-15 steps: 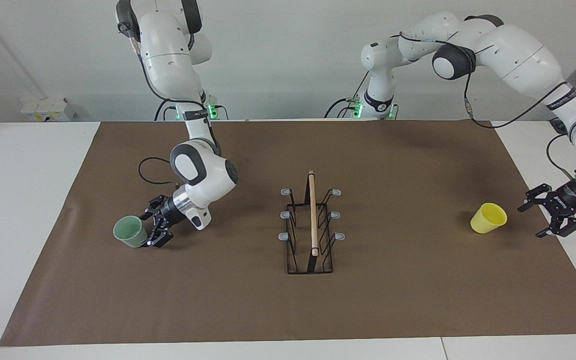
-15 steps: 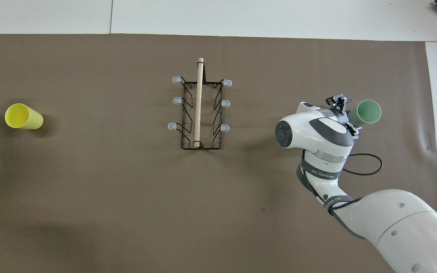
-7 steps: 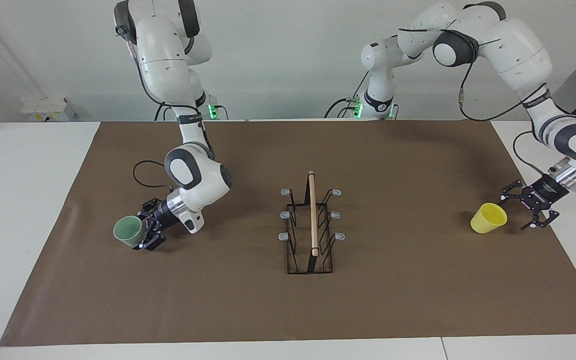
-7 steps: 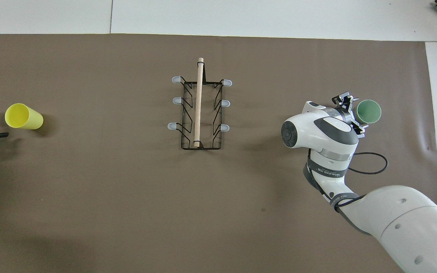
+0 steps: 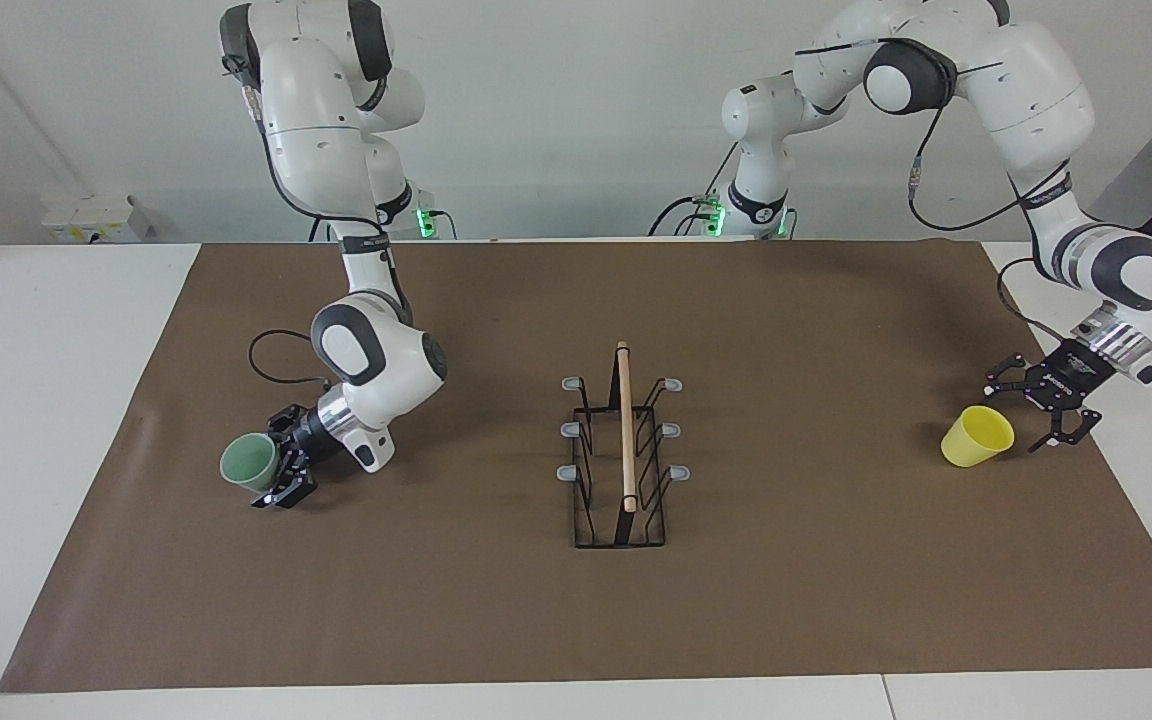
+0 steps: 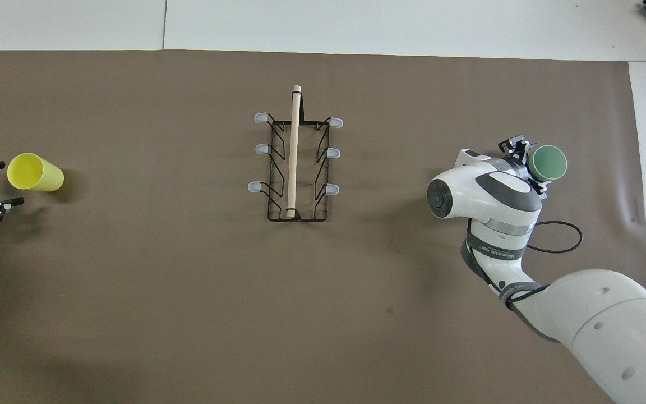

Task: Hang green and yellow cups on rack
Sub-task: 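Grasp the green cup with the right gripper while the left gripper grasps the yellow cup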

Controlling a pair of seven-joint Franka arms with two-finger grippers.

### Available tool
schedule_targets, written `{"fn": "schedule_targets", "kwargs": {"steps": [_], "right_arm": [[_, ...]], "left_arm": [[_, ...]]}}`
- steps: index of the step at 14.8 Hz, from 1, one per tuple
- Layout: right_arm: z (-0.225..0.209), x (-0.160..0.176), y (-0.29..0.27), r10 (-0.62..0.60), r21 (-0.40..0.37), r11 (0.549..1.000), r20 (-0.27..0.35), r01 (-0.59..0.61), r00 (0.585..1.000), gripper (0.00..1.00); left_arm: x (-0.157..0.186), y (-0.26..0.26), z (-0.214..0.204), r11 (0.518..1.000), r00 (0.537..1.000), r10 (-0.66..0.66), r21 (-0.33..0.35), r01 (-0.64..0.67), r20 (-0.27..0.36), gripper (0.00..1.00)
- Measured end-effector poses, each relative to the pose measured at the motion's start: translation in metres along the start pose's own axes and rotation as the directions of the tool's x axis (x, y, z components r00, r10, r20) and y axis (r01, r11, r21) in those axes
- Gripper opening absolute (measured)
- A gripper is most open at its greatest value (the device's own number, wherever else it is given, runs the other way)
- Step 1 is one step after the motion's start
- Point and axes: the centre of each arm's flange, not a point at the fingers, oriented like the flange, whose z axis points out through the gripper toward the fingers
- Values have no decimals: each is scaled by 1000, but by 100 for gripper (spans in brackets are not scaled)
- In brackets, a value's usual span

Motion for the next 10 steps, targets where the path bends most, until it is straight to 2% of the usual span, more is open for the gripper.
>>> {"fn": "schedule_targets", "kwargs": {"steps": [1, 2, 6, 10], "right_arm": [[-1, 1, 0, -2, -2, 1000, 0, 2, 1000, 72], [-2, 1, 1, -1, -3, 1000, 0, 1, 1000, 69], [-4, -7, 8, 39, -1, 999, 7, -39, 999, 69], [-18, -31, 22, 155, 61, 986, -34, -152, 987, 69]], "left_arm": [[1, -4, 7, 1000, 1000, -20, -16, 20, 14, 100], [0, -8, 14, 999, 999, -35, -27, 36, 27, 100], [-9, -16, 36, 996, 996, -65, -57, 68, 56, 100], [-22, -22, 59, 995, 997, -64, -71, 67, 42, 98]]}}
